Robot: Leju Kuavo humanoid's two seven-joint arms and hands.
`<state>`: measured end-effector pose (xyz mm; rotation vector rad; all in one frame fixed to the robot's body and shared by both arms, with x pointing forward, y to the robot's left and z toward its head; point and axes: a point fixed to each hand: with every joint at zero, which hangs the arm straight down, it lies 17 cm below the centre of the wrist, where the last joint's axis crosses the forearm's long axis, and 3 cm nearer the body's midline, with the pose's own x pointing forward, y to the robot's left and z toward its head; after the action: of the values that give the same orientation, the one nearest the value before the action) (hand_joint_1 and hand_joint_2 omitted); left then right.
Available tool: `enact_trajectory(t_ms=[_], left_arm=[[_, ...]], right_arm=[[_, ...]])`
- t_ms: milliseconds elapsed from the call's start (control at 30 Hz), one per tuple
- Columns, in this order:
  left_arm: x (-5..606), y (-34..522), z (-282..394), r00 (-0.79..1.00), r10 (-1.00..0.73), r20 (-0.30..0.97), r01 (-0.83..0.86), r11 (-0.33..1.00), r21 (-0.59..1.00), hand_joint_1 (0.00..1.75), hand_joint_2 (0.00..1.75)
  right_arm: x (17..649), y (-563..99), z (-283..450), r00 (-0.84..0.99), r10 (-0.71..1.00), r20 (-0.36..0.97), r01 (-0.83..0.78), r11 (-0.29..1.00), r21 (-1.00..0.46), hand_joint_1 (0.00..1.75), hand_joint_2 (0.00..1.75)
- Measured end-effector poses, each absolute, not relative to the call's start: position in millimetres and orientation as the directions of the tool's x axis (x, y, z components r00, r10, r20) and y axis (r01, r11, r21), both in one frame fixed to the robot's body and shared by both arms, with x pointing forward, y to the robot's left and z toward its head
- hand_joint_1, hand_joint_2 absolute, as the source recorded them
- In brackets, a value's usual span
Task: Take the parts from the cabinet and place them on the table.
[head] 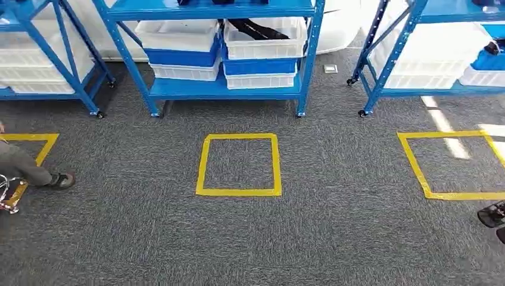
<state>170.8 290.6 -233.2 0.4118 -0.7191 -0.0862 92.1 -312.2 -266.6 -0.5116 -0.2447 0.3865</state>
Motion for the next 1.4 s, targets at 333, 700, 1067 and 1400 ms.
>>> enact_trajectory(t_ms=[333, 700, 1067, 1400], left_arm=[[166, 279, -235, 0.759, -0.206, 0.617, -0.059, 0.923, 0.381, 0.00, 0.00], [170, 280, -234, 0.755, -0.211, 0.620, -0.056, 0.922, 0.382, 0.00, 0.00], [169, 281, -234, 0.759, -0.210, 0.616, -0.058, 0.921, 0.385, 0.00, 0.00], [166, 278, -235, 0.765, -0.198, 0.613, -0.066, 0.923, 0.379, 0.00, 0.00]], right_arm=[[88, -325, -267, 0.900, 0.421, 0.116, -0.301, 0.791, -0.533, 0.00, 0.00], [90, -325, -266, 0.898, 0.423, 0.120, -0.300, 0.789, -0.536, 0.00, 0.00], [91, -323, -266, 0.897, 0.425, 0.122, -0.302, 0.790, -0.534, 0.00, 0.00], [89, -327, -266, 0.895, 0.430, 0.120, -0.306, 0.786, -0.537, 0.00, 0.00]])
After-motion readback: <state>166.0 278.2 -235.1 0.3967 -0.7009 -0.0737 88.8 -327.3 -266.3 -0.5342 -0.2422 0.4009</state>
